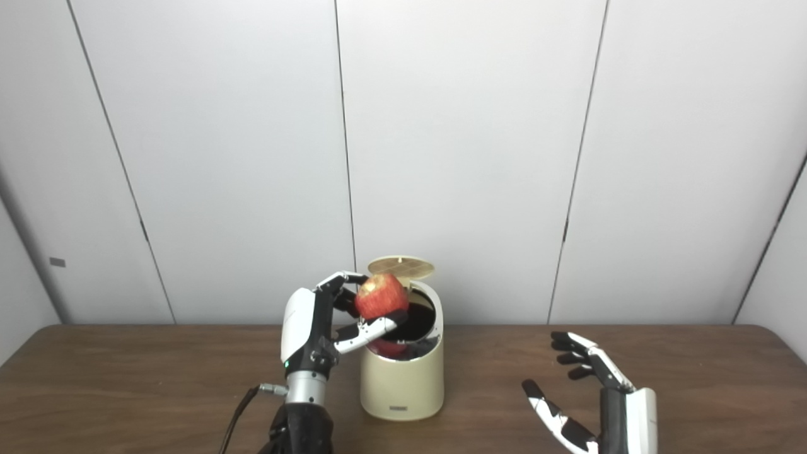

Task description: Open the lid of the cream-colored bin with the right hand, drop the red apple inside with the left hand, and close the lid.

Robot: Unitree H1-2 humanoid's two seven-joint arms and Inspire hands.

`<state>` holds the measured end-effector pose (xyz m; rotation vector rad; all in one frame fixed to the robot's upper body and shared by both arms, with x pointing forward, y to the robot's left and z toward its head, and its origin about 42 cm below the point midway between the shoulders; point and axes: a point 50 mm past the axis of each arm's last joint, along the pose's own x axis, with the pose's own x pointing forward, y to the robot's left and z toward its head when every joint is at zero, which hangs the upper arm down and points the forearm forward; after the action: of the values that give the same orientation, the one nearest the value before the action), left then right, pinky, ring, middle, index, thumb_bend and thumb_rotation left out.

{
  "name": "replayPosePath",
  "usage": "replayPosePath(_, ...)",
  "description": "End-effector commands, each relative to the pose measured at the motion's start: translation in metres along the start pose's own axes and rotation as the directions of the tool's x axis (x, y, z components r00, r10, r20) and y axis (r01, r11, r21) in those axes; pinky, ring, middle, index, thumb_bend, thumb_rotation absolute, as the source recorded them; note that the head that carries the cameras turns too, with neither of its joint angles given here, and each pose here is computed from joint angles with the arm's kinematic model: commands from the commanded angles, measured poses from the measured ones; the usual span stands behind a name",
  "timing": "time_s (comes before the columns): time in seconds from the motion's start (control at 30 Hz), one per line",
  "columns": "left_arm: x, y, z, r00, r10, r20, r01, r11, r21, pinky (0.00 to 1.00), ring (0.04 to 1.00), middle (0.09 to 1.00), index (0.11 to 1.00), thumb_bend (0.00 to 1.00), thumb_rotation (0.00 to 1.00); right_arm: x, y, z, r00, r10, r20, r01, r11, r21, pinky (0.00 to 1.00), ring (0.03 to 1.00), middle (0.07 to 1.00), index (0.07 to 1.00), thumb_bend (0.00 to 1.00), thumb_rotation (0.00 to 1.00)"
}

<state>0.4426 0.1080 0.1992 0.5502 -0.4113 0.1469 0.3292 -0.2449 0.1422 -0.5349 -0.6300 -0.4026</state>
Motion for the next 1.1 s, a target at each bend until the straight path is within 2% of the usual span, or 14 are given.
replayPosePath(0.0, 0.009, -0.008, 0.022, 0.997, -0.056, 0.052, 0.057, 0.998, -0.01, 0.63, 0.666, 0.652, 0.636, 1.0, 0.54, -0.055, 0.011, -0.023, 0.985, 0.089, -0.15, -0.092, 0.996, -0.017, 0.41, 0.529, 0.601, 0.685, 0.34, 0.16)
replayPosePath(0.1, 0.009, -0.008, 0.021, 0.996, -0.067, 0.051, 0.068, 0.998, -0.003, 0.63, 0.671, 0.657, 0.643, 1.0, 0.56, -0.055, 0.012, -0.023, 0.984, 0.09, -0.151, -0.094, 0.995, -0.016, 0.38, 0.486, 0.568, 0.686, 0.34, 0.17)
replayPosePath(0.17, 0.009, -0.007, 0.021, 0.996, -0.073, 0.051, 0.073, 0.997, 0.003, 0.62, 0.675, 0.659, 0.649, 1.0, 0.56, -0.054, 0.012, -0.022, 0.984, 0.092, -0.152, -0.096, 0.995, -0.019, 0.41, 0.531, 0.599, 0.685, 0.34, 0.19)
replayPosePath(0.23, 0.009, -0.007, 0.021, 0.995, -0.078, 0.054, 0.078, 0.997, 0.011, 0.62, 0.678, 0.66, 0.657, 1.0, 0.56, -0.054, 0.012, -0.02, 0.984, 0.092, -0.154, -0.096, 0.995, -0.02, 0.43, 0.557, 0.62, 0.682, 0.34, 0.28)
replayPosePath(0.37, 0.01, -0.006, 0.023, 0.995, -0.088, 0.053, 0.087, 0.996, 0.024, 0.6, 0.681, 0.674, 0.671, 1.0, 0.56, -0.054, 0.013, -0.021, 0.984, 0.089, -0.154, -0.093, 0.996, -0.018, 0.4, 0.526, 0.6, 0.684, 0.34, 0.16)
replayPosePath(0.47, 0.01, -0.006, 0.024, 0.994, -0.09, 0.054, 0.089, 0.996, 0.026, 0.61, 0.682, 0.678, 0.674, 1.0, 0.55, -0.053, 0.013, -0.018, 0.985, 0.086, -0.147, -0.089, 0.996, -0.014, 0.41, 0.542, 0.611, 0.679, 0.34, 0.26)
replayPosePath(0.57, 0.01, -0.006, 0.024, 0.994, -0.09, 0.056, 0.088, 0.996, 0.028, 0.63, 0.688, 0.684, 0.675, 1.0, 0.54, -0.054, 0.013, -0.019, 0.986, 0.086, -0.146, -0.089, 0.996, -0.01, 0.43, 0.557, 0.622, 0.678, 0.34, 0.11)
replayPosePath(0.77, 0.009, -0.004, 0.025, 0.996, -0.066, 0.065, 0.066, 0.998, 0.007, 0.59, 0.665, 0.665, 0.657, 1.0, 0.51, -0.054, 0.013, -0.021, 0.985, 0.085, -0.148, -0.087, 0.996, -0.007, 0.44, 0.573, 0.633, 0.678, 0.34, 0.14)
replayPosePath(0.83, 0.007, -0.001, 0.024, 0.995, -0.018, 0.094, 0.02, 0.999, -0.031, 0.58, 0.643, 0.632, 0.621, 1.0, 0.42, -0.054, 0.012, -0.022, 0.986, 0.084, -0.146, -0.086, 0.996, -0.009, 0.45, 0.578, 0.637, 0.678, 0.35, 0.14)
replayPosePath(0.87, 0.005, 0.0, 0.024, 0.994, 0.016, 0.111, -0.01, 0.998, -0.061, 0.57, 0.62, 0.6, 0.593, 0.97, 0.33, -0.054, 0.012, -0.022, 0.985, 0.088, -0.148, -0.09, 0.996, -0.012, 0.45, 0.577, 0.636, 0.679, 0.35, 0.12)
replayPosePath(0.9, 0.003, 0.002, 0.023, 0.992, 0.046, 0.12, -0.035, 0.995, -0.094, 0.58, 0.595, 0.559, 0.531, 0.71, 0.17, -0.054, 0.012, -0.023, 0.985, 0.089, -0.148, -0.092, 0.996, -0.015, 0.46, 0.586, 0.645, 0.684, 0.34, 0.13)
replayPosePath(0.93, 0.001, 0.004, 0.023, 0.99, 0.074, 0.119, -0.058, 0.989, -0.135, 0.61, 0.589, 0.526, 0.508, 0.62, 0.09, -0.054, 0.012, -0.023, 0.985, 0.087, -0.147, -0.091, 0.996, -0.015, 0.47, 0.593, 0.65, 0.684, 0.34, 0.14)
replayPosePath(1.0, -0.002, 0.009, 0.022, 0.987, 0.122, 0.106, -0.096, 0.969, -0.227, 0.59, 0.561, 0.502, 0.484, 0.54, 0.02, -0.054, 0.012, -0.025, 0.985, 0.086, -0.147, -0.089, 0.996, -0.013, 0.44, 0.566, 0.627, 0.682, 0.34, 0.14)
replayPosePath(1.07, -0.006, 0.013, 0.022, 0.982, 0.161, 0.098, -0.125, 0.945, -0.302, 0.48, 0.499, 0.484, 0.484, 0.53, 0.0, -0.054, 0.011, -0.026, 0.985, 0.088, -0.149, -0.091, 0.996, -0.014, 0.44, 0.562, 0.623, 0.682, 0.34, 0.15)
